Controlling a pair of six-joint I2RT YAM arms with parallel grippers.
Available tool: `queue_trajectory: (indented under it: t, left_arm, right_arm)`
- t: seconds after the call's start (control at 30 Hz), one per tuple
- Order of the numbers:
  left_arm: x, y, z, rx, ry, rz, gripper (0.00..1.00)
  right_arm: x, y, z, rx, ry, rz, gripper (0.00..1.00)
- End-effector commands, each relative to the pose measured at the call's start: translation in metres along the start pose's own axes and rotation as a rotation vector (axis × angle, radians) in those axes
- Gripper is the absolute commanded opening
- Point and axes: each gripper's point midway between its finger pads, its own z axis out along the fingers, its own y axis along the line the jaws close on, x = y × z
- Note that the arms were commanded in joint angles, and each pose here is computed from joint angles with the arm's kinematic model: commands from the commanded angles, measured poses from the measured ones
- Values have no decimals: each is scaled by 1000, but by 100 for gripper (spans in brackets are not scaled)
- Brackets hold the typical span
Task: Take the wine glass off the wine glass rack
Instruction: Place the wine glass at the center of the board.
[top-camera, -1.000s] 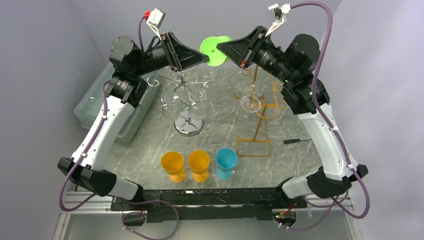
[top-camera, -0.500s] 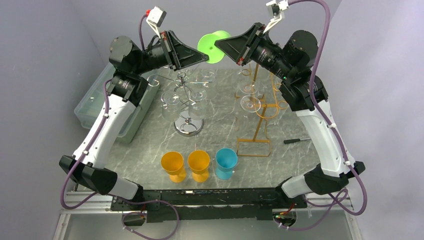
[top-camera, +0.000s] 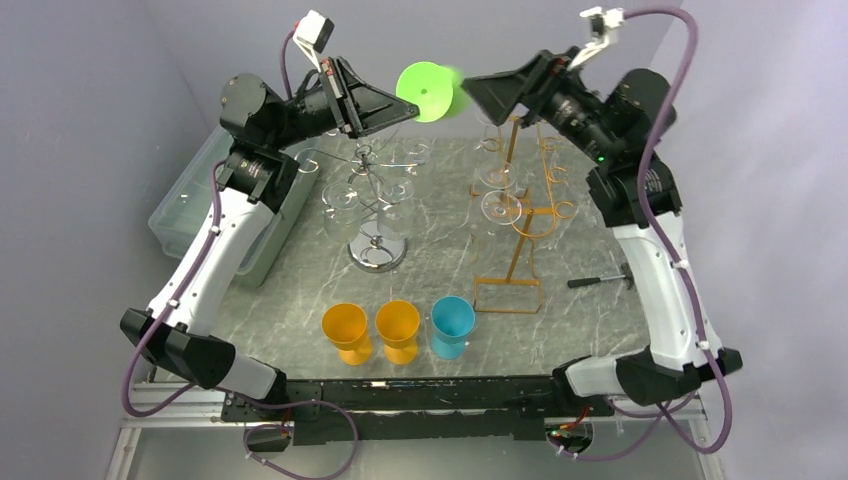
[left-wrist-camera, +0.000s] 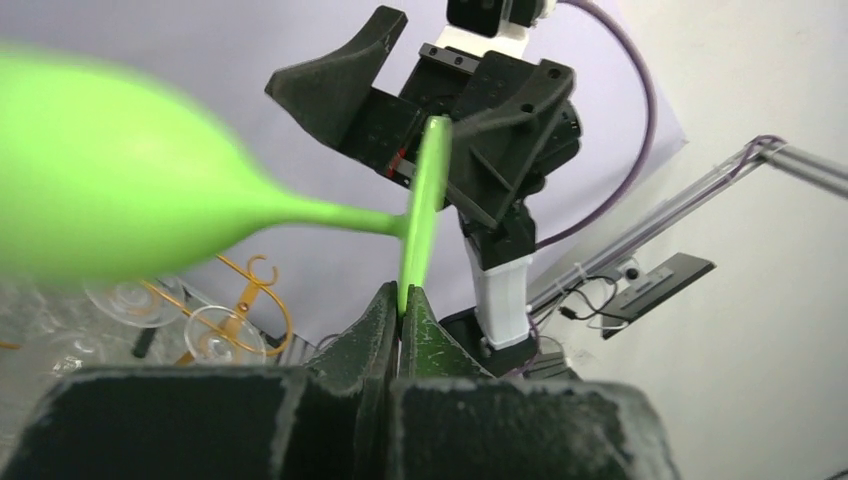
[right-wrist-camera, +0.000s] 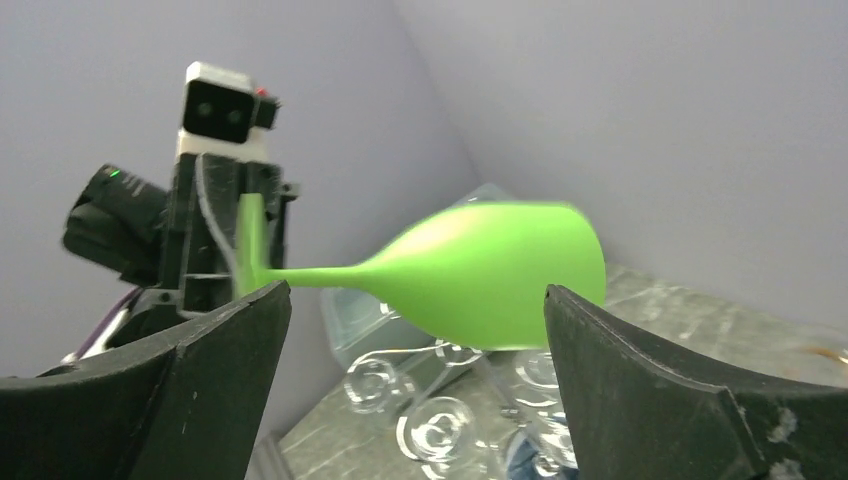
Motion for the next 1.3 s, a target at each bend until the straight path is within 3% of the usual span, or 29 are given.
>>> queue_trajectory:
  t: [0.0,0.63,1.27]
  left_arm:
    - [-5,-25,-1,84,-13,-3,0]
    - [18,-71,-17,309,139,1,0]
    - [28,-98,-27,439,201,10,0]
  right_arm:
    - [-34,-3,-33,-24,-122,-67,100]
    - [-4,-19,-45,-273,20,-93,100]
    - [9,44,-54,-624,73,-58,96]
